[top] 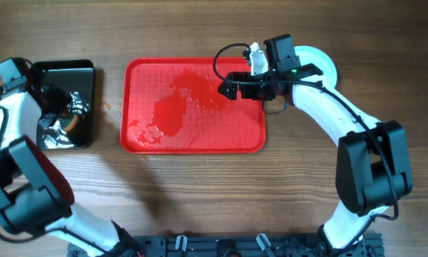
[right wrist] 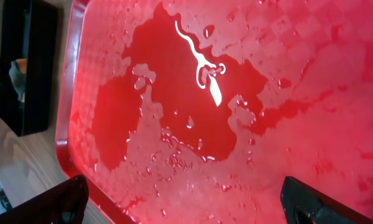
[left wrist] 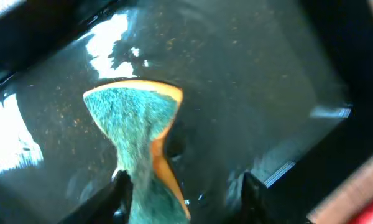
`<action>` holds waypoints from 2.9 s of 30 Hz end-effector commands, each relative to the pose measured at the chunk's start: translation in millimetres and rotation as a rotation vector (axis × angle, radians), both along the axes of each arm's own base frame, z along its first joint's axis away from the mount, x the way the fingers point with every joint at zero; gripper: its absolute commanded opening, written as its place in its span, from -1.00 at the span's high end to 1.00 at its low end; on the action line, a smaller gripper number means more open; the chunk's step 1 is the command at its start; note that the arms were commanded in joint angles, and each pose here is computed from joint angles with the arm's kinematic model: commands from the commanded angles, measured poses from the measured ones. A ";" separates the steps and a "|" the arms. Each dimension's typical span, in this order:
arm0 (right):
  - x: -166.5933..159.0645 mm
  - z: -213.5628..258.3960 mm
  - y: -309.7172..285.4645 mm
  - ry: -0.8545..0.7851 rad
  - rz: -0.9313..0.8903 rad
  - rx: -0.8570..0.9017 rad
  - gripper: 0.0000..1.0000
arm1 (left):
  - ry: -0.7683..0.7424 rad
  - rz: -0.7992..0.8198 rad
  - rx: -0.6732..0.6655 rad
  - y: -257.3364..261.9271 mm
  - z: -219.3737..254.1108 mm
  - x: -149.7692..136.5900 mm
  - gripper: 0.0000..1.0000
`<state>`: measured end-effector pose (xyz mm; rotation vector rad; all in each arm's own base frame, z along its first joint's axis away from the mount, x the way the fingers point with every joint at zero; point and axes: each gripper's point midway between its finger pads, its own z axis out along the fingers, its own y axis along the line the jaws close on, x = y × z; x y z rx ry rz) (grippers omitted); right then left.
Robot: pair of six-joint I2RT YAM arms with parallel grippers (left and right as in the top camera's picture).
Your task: Clean dirty plates on tray and stack at the side
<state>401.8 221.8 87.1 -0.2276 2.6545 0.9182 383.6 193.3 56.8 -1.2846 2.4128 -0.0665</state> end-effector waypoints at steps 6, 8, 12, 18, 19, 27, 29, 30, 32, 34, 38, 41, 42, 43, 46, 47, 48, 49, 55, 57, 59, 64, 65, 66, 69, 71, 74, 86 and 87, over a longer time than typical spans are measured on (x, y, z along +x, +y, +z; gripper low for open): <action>-7.4 101.8 -50.3 -0.212 -0.120 -0.075 -0.99 | -0.391 -0.167 -0.087 -55.5 147.5 4.2 -0.58; -20.9 121.0 -68.0 -0.238 -0.166 -0.129 -0.99 | -0.436 -0.219 -0.154 -77.1 166.1 -4.4 -1.00; -68.3 145.2 -97.6 -0.228 -0.207 -0.235 -0.99 | -0.437 -0.232 -0.180 -89.9 178.0 -19.9 -1.00; -128.4 142.3 -112.6 -0.089 -0.182 -0.285 -1.00 | -0.435 -0.232 -0.181 -89.8 177.2 -19.6 -1.00; -136.3 139.0 -114.7 -0.052 -0.188 -0.293 -0.99 | -0.435 -0.231 -0.182 -89.8 177.2 -19.6 -1.00; -149.3 130.3 -118.3 0.122 -0.363 -0.251 -1.00 | -0.435 -0.231 -0.181 -89.7 177.2 -19.7 -1.00; -149.2 130.4 -118.1 0.118 -0.357 -0.252 -0.99 | -0.435 -0.231 -0.181 -89.7 177.2 -19.7 -1.00; -149.0 130.5 -118.0 0.117 -0.357 -0.252 -0.99 | -0.435 -0.231 -0.182 -89.8 177.2 -19.6 -1.00; -151.5 129.5 -118.8 0.126 -0.353 -0.259 -0.99 | -0.435 -0.231 -0.182 -89.8 177.2 -19.6 -1.00; -150.6 128.8 -121.6 0.106 -0.336 -0.283 -0.99 | -0.435 -0.232 -0.181 -89.8 177.2 -19.6 -1.00; -146.1 129.3 -125.3 0.073 -0.330 -0.308 -0.99 | -0.435 -0.231 -0.182 -89.8 177.2 -19.6 -1.00; -137.1 132.9 -123.6 0.013 -0.296 -0.310 -0.99 | -0.435 -0.231 -0.182 -89.8 177.2 -19.6 -1.00; -132.6 134.4 -122.6 -0.015 -0.285 -0.308 -0.99 | -0.435 -0.231 -0.182 -89.8 177.2 -19.6 -1.00; -125.2 140.6 -121.7 -0.080 -0.265 -0.302 -0.99 | -0.435 -0.231 -0.182 -89.8 177.2 -19.6 -1.00; -106.2 154.7 -121.2 -0.267 -0.231 -0.282 -0.99 | -0.435 -0.232 -0.181 -89.8 177.2 -19.6 -1.00; -102.5 157.1 -121.6 -0.318 -0.226 -0.277 -1.00 | -0.435 -0.231 -0.181 -89.7 177.2 -19.7 -1.00; -100.0 158.6 -122.2 -0.368 -0.225 -0.271 -1.00 | -0.435 -0.232 -0.181 -89.8 177.2 -19.6 -1.00; -97.9 159.0 -122.9 -0.413 -0.231 -0.260 -0.99 | -0.435 -0.232 -0.181 -89.8 177.2 -19.6 -1.00; -96.3 161.6 -129.2 -0.752 -0.285 -0.176 -0.99 | -0.435 -0.232 -0.181 -89.8 177.2 -19.6 -1.00; -101.6 161.6 -133.0 -0.854 -0.309 -0.149 -1.00 | -0.435 -0.232 -0.181 -89.8 177.2 -19.6 -1.00; -108.8 156.8 -138.1 -0.949 -0.338 -0.121 -1.00 | -0.435 -0.231 -0.182 -89.8 177.2 -19.6 -1.00; -132.8 144.2 -156.4 -1.201 -0.427 -0.063 -0.99 | -0.435 -0.231 -0.182 -89.8 177.2 -19.6 -1.00; -136.0 144.2 -159.0 -1.233 -0.439 -0.056 -0.99 | -0.435 -0.231 -0.182 -89.8 177.2 -19.6 -1.00; -140.0 143.9 -162.7 -1.270 -0.456 -0.050 -0.99 | -0.435 -0.232 -0.181 -89.8 177.2 -19.6 -1.00; -148.3 136.4 -173.7 -1.306 -0.514 -0.027 -0.99 | -0.435 -0.231 -0.181 -89.7 177.2 -19.6 -1.00; -149.4 135.4 -179.9 -1.290 -0.543 -0.026 -1.00 | -0.435 -0.231 -0.182 -89.8 177.2 -19.6 -1.00; -151.0 136.2 -190.0 -1.298 -0.576 -0.053 -1.00 | -0.435 -0.232 -0.181 -89.8 177.2 -19.6 -1.00; -155.2 88.0 -230.4 -1.113 -0.736 -0.228 -0.99 | -0.435 -0.231 -0.181 -89.7 177.2 -19.6 -1.00; -155.2 88.5 -230.8 -1.120 -0.729 -0.242 -0.99 | -0.435 -0.232 -0.181 -89.8 177.2 -19.6 -1.00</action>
